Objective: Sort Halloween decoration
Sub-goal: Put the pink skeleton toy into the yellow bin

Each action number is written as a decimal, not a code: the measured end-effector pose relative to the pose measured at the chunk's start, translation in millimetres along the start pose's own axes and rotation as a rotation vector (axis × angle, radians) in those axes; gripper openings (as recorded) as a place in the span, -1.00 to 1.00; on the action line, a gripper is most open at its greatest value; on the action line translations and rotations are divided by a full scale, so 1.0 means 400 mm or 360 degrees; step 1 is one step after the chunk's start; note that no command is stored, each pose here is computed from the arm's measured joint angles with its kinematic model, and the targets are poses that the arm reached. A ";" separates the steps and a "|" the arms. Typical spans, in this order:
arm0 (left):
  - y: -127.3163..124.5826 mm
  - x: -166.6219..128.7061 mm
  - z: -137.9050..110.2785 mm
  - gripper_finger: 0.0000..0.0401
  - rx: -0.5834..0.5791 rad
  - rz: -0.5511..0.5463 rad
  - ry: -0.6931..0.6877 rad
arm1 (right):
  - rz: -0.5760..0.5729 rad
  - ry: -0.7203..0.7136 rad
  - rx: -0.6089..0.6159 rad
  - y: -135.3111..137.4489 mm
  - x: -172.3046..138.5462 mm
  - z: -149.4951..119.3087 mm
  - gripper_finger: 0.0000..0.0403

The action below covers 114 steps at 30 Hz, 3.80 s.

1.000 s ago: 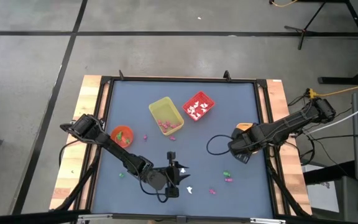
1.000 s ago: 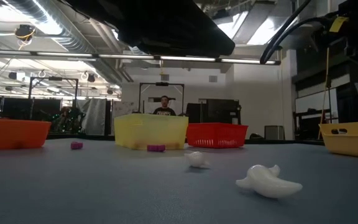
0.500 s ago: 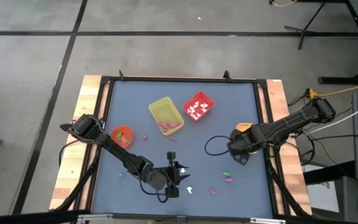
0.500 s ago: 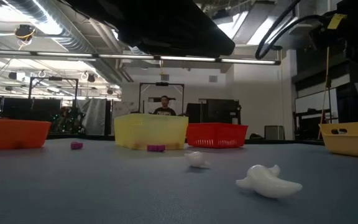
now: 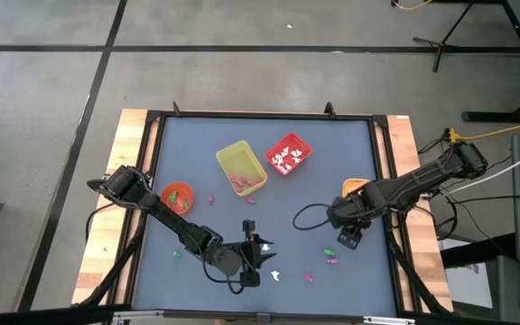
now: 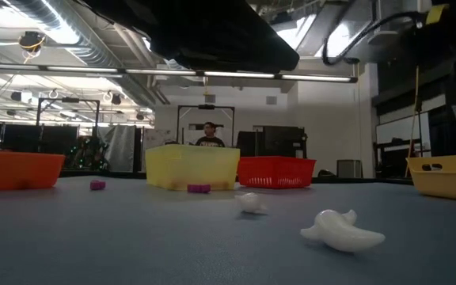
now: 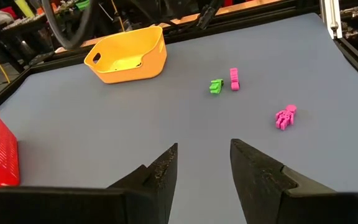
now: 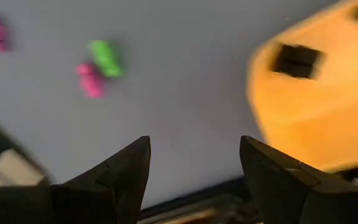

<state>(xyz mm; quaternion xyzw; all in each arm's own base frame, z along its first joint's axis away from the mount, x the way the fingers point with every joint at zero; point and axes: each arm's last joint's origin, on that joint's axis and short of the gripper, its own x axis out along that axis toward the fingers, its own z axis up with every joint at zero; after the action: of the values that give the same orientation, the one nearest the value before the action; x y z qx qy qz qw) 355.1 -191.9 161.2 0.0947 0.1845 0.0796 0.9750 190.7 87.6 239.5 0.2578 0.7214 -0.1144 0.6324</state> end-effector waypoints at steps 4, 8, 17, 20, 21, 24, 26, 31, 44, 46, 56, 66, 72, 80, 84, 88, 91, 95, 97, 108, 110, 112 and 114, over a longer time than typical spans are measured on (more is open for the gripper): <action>0.000 0.000 0.000 -0.34 0.0000 0.0000 0.0000 | 0.0179 -0.0093 -0.0100 0.042 0.004 -0.003 0.22; 0.000 0.000 0.000 -0.34 0.0000 0.0000 0.0000 | 0.0362 -0.0217 -0.0262 0.098 0.008 -0.026 0.22; 0.000 0.000 0.000 -0.34 0.0000 0.0000 0.0000 | 0.0434 -0.0662 -0.0745 0.198 0.031 -0.130 0.22; 0.000 0.000 0.000 -0.34 0.0000 0.0000 0.0000 | 0.0320 -0.0742 -0.0868 0.215 0.062 -0.164 0.22; 0.000 0.000 0.000 -0.34 0.0000 0.0000 0.0000 | 0.0281 -0.0762 -0.0896 0.220 0.074 -0.173 0.22; 0.000 0.000 0.000 -0.34 0.0000 0.0000 0.0000 | 0.0178 -0.0781 -0.0955 0.235 0.113 -0.190 0.22; 0.000 0.000 0.000 -0.34 0.0001 0.0000 0.0000 | 0.0113 -0.0775 -0.0982 0.243 0.141 -0.196 0.22; 0.000 0.000 0.000 -0.34 0.0001 0.0000 0.0000 | -0.0059 -0.0768 -0.0991 0.256 0.207 -0.184 0.22; 0.000 0.000 0.000 -0.34 0.0002 -0.0001 0.0000 | -0.0297 -0.0727 -0.1036 0.263 0.299 -0.163 0.22; 0.000 0.000 0.000 -0.34 0.0002 0.0000 0.0000 | -0.0315 -0.0728 -0.1037 0.263 0.306 -0.161 0.22; 0.000 0.000 0.000 -0.34 0.0002 -0.0001 0.0000 | -0.0349 -0.0717 -0.1039 0.263 0.321 -0.158 0.17; 0.000 0.000 0.000 -0.35 0.0002 0.0000 0.0000 | -0.0351 -0.0718 -0.1038 0.262 0.321 -0.158 -0.35; 0.000 0.000 0.000 -0.35 0.0002 -0.0001 0.0000 | -0.0351 -0.0719 -0.1035 0.262 0.321 -0.158 -0.61; -0.003 -0.002 0.000 -0.35 0.0004 -0.0004 -0.0001 | -0.0346 -0.0721 -0.1033 0.263 0.321 -0.158 -0.81; -0.011 -0.008 0.000 -0.35 0.0006 -0.0020 -0.0010 | -0.0321 -0.0716 -0.1031 0.266 0.321 -0.158 -0.81; -0.028 -0.022 -0.001 -0.35 0.0018 -0.0051 -0.0017 | -0.0239 -0.0750 -0.1026 0.279 0.321 -0.157 -0.80; -0.045 -0.038 0.000 -0.35 0.0030 -0.0085 -0.0026 | -0.0188 -0.0772 -0.1026 0.294 0.312 -0.158 -0.80; -0.066 -0.077 0.019 -0.35 0.0024 -0.0142 -0.0071 | -0.0107 -0.0826 -0.1032 0.332 0.277 -0.154 -0.80; -0.075 -0.100 0.033 -0.35 0.0014 -0.0175 -0.0101 | -0.0080 -0.0882 -0.1059 0.352 0.255 -0.147 -0.80; -0.150 -0.210 0.040 -0.35 0.0067 -0.0354 -0.0159 | -0.0285 -0.1400 -0.1227 0.399 0.157 -0.039 -0.80; -0.162 -0.225 0.036 -0.35 0.0083 -0.0371 -0.0159 | -0.0321 -0.1477 -0.1235 0.399 0.144 -0.002 -0.80; -0.172 -0.238 0.033 -0.35 0.0094 -0.0376 -0.0164 | -0.0341 -0.1531 -0.1227 0.394 0.129 0.042 -0.80; -0.180 -0.250 0.031 -0.35 0.0098 -0.0372 -0.0174 | -0.0371 -0.1583 -0.1213 0.384 0.112 0.091 -0.80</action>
<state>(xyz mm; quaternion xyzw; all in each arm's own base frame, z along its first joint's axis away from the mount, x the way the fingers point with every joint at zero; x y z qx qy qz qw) 276.4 -282.6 191.6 0.1065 0.1432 -0.0455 0.9829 298.2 209.2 214.6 -0.1495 0.3548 -0.0237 0.9226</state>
